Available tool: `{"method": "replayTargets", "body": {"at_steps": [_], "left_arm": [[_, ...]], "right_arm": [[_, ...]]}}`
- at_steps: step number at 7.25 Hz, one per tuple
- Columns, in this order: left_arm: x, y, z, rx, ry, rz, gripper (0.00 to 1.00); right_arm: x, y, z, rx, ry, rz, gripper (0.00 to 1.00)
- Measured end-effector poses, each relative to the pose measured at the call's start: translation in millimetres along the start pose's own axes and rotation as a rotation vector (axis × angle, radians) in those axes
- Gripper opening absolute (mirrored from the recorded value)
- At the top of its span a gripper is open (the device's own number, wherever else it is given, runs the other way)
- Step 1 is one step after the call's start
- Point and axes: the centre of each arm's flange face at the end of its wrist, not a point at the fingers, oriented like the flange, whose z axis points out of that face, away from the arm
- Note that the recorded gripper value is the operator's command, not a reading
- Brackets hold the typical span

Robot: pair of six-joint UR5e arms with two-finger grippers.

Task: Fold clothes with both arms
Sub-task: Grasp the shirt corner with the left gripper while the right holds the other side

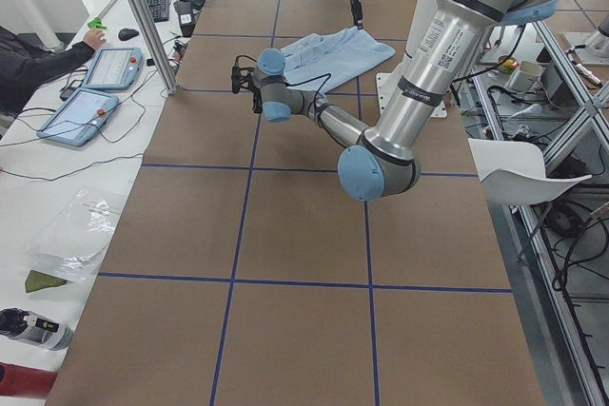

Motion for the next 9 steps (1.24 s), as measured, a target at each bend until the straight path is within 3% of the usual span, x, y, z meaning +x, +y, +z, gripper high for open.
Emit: {"method": "replayTargets", "body": {"at_steps": [3,6,9], "left_arm": [[29.2,91.7,29.2,-0.090,0.027,-0.155,0.94],[44.2,132.4,54.1,-0.105,-0.014,-0.217,0.88],[48.9,148.4,79.2,-0.098,-0.066,-0.225,0.83]], "right_arm": [[1.5,-44.7,-54.7,0.147,-0.041,0.030,1.00],[4.7,-56.2,-67.1,0.186,-0.043,0.042,1.00],[6.6,-59.0,-66.2,0.194,-0.037,0.047,1.00]]}}
